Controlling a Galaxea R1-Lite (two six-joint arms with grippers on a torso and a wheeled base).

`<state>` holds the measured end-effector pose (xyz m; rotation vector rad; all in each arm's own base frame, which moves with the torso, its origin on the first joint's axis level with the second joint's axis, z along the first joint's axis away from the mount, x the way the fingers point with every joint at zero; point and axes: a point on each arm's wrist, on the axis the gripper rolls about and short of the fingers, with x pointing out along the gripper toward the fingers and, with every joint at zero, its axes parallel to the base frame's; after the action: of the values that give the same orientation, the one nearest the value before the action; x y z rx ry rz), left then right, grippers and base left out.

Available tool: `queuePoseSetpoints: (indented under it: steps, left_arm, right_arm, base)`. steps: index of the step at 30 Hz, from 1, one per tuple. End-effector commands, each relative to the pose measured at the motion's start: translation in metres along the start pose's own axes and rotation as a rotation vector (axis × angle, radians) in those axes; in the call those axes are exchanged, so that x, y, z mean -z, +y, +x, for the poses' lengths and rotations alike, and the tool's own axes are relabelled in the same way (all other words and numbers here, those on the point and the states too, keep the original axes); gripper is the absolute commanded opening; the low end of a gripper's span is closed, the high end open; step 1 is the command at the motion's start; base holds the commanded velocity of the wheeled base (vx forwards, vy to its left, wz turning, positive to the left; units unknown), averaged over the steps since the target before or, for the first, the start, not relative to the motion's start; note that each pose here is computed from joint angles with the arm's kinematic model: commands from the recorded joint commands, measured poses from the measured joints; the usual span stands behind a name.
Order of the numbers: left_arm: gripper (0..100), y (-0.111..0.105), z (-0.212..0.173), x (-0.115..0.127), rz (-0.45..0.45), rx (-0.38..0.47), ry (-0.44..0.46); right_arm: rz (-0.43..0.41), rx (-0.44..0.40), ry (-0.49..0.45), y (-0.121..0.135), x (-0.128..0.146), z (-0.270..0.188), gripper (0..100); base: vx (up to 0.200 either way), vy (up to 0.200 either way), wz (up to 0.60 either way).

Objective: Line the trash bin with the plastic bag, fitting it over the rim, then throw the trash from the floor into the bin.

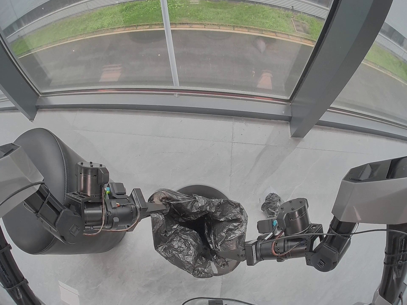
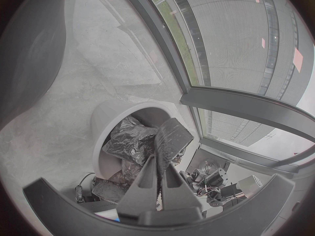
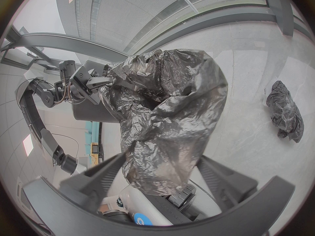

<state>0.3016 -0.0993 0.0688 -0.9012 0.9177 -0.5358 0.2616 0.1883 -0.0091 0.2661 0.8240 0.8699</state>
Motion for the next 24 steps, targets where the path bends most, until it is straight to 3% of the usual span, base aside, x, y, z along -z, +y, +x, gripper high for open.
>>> queuePoseSetpoints:
  steps: [1,14,19,24]
  left_arm:
    - [0,-0.001,0.000,0.000,0.003,0.003,0.000]
    - [0,-0.005,-0.003,-0.001,0.011,0.015,-0.008]
    - [0,-0.005,-0.002,-0.001,0.012,0.014,-0.009]
    - [0,-0.005,-0.002,-0.001,0.012,0.014,-0.009]
  right_arm:
    - [-0.003,-0.001,-0.002,0.000,0.000,0.001,100]
    - [-0.080,-0.009,-0.059,0.009,-0.012,-0.017,100]
    - [-0.187,0.064,-0.086,-0.015,-0.017,-0.030,100]
    - [-0.206,0.139,-0.138,-0.040,-0.028,-0.045,100]
  base:
    - [0.000,0.000,0.00]
    - [0.000,0.000,0.00]
    - [0.000,0.000,0.00]
    - [0.000,0.000,0.00]
